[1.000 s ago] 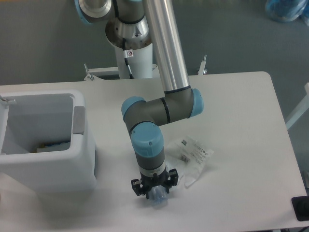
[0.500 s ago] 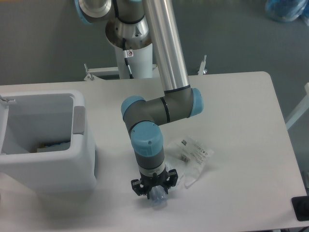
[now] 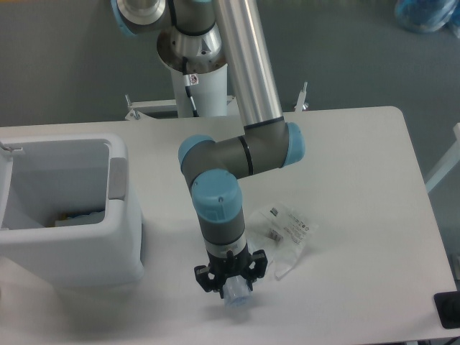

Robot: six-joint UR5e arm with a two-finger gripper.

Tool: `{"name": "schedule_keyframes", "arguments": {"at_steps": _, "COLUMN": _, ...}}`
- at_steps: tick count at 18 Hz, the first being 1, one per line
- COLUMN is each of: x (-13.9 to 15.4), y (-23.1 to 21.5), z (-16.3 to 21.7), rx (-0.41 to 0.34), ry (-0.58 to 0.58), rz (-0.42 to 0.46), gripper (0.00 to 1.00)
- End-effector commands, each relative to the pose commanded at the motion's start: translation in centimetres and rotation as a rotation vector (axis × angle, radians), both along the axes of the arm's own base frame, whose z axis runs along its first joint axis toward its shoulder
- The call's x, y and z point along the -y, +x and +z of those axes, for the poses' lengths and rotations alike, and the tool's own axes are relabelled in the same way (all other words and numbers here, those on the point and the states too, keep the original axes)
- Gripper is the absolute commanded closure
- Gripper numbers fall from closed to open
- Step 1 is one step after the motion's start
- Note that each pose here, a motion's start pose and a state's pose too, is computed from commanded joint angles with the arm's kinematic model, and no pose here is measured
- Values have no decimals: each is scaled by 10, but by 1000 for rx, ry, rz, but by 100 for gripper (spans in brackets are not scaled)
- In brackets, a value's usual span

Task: Place the trash in the trash can
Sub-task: 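Lift the bottle and carry it over the white bin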

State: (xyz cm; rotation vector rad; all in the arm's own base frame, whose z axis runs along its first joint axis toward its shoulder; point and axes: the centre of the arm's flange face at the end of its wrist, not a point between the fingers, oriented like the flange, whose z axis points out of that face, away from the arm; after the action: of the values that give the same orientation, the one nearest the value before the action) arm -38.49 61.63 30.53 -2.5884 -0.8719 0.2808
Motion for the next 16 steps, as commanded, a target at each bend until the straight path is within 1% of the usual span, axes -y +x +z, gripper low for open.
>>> {"name": "schedule_keyframes", "arguments": {"at_steps": 4, "x": 1, "y": -1, "z": 92, "rx": -101, "ry": 113, "rz": 0, "gripper": 38}}
{"name": "schedule_keyframes", "arguments": {"at_steps": 7, "x": 15, "y": 3, "z": 154, "rx": -167, "ry": 186, "rz": 10, "gripper": 38}}
{"name": "schedule_keyframes", "arguments": {"at_steps": 10, "x": 28, "y": 16, "z": 211, "rx": -228, "ry": 253, "rz": 8, "gripper": 38}}
{"name": "schedule_keyframes", "arguments": {"at_steps": 13, "x": 43, "y": 37, "z": 264, "rx": -279, "ry": 319, "rz": 8, "gripper": 38}}
{"name": "schedule_keyframes", "arguments": {"at_steps": 16, "x": 57, "y": 55, "z": 298, "rx": -317, "ry": 357, "rz": -3, "gripper": 38}}
